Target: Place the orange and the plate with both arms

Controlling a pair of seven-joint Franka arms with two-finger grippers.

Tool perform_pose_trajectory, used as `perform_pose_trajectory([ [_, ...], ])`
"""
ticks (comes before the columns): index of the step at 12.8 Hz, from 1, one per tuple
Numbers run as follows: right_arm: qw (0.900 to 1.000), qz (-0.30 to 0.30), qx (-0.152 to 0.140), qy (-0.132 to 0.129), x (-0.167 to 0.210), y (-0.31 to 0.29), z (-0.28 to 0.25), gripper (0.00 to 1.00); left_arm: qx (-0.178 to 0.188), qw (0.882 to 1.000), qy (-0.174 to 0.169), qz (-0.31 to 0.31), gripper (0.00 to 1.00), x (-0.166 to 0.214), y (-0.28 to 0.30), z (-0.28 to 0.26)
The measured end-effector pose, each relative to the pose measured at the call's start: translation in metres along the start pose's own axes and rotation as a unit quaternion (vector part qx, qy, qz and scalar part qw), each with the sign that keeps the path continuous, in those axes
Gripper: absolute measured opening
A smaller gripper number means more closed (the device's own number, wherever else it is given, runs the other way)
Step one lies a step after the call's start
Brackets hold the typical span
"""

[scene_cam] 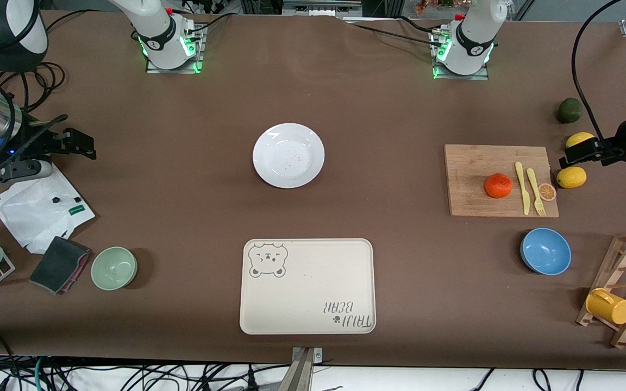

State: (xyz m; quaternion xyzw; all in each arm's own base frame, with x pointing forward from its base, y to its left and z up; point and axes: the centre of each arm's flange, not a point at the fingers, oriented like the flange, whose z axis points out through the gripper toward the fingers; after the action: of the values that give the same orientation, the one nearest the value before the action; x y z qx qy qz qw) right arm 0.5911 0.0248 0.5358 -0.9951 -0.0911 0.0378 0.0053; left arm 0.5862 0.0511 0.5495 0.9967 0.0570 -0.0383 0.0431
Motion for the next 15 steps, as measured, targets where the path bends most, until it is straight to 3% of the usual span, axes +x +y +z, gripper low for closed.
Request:
perform_pose_trajectory([
  [15, 1.000, 0.000, 0.000, 0.000, 0.0000, 0.0000, 0.0000, 1.00, 0.000, 1.000, -0.006, 0.005, 1.00, -0.0013, -0.0073, 0.0005],
])
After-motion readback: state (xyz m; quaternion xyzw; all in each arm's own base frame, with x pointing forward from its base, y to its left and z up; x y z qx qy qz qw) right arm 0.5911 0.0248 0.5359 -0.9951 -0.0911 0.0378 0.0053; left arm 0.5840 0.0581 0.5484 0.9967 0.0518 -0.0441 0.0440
